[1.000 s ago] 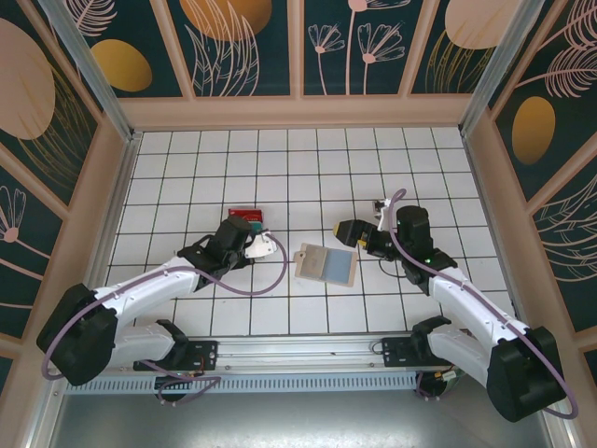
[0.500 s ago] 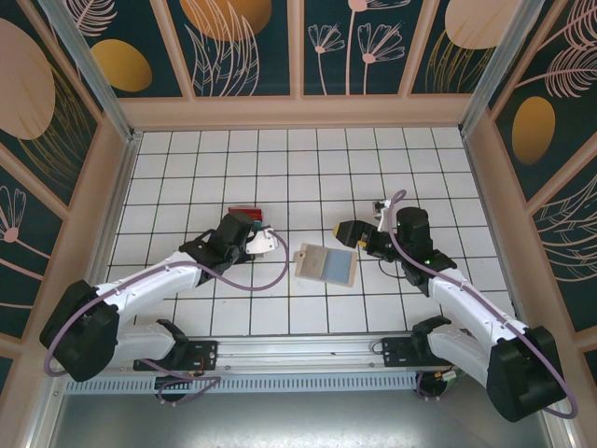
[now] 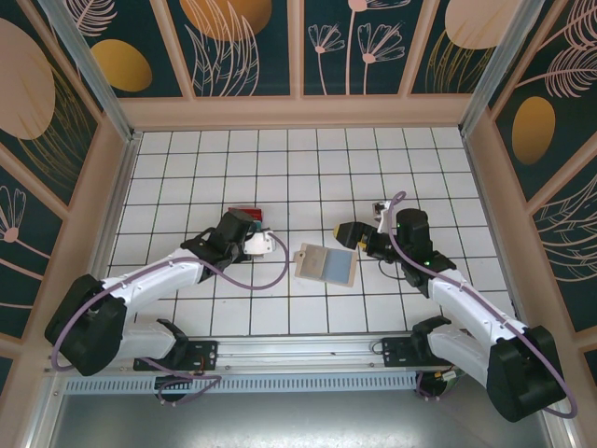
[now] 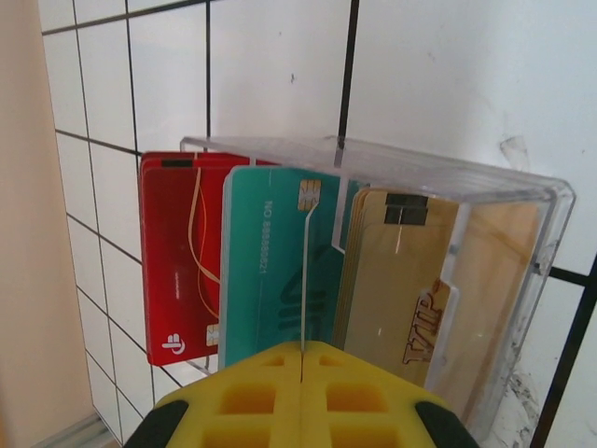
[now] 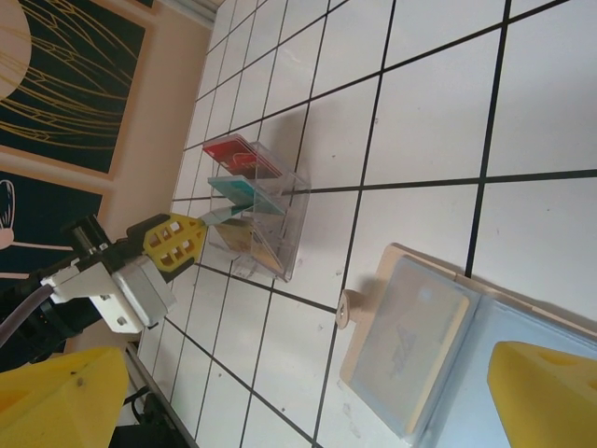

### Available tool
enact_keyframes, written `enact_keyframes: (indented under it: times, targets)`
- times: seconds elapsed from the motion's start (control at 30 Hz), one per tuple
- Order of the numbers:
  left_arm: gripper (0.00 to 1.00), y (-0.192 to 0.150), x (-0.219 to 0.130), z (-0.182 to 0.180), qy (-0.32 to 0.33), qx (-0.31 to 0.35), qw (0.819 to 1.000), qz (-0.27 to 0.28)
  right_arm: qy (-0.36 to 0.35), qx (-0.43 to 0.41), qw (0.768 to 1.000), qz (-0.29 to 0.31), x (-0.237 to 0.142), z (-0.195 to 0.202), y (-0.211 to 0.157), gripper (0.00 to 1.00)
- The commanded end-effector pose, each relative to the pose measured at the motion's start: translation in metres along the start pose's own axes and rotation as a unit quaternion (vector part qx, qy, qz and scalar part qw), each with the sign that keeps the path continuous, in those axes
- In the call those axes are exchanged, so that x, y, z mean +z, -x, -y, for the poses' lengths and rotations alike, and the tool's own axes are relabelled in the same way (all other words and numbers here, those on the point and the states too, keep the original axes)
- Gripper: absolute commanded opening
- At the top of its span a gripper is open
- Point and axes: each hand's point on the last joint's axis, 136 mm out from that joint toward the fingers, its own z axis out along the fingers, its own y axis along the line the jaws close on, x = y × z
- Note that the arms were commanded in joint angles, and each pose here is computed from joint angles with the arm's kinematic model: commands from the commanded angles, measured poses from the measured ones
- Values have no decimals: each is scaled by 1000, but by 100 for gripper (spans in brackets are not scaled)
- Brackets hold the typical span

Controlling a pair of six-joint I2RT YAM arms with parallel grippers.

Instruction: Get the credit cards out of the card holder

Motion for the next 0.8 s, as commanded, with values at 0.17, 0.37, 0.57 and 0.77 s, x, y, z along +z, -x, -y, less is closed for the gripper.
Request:
enact_keyframes:
  times: [0.17,0.37,0.57,0.77]
  targets:
    - [3,-1,7,0,12,8,1000,4,6,-1,1000,9,-1,-2,0,99]
    - [28,0,9,-10,32,-3,999,4,10,2,1000,9,-1,-2,-1,99]
    - [36,0,13,-25,57,-28,998,3,11,2,1000,10,-2,-2,-1,99]
    - [49,-1,12,-52,96,-81,992,7,12,4,1000,10,-3,-3,-2,99]
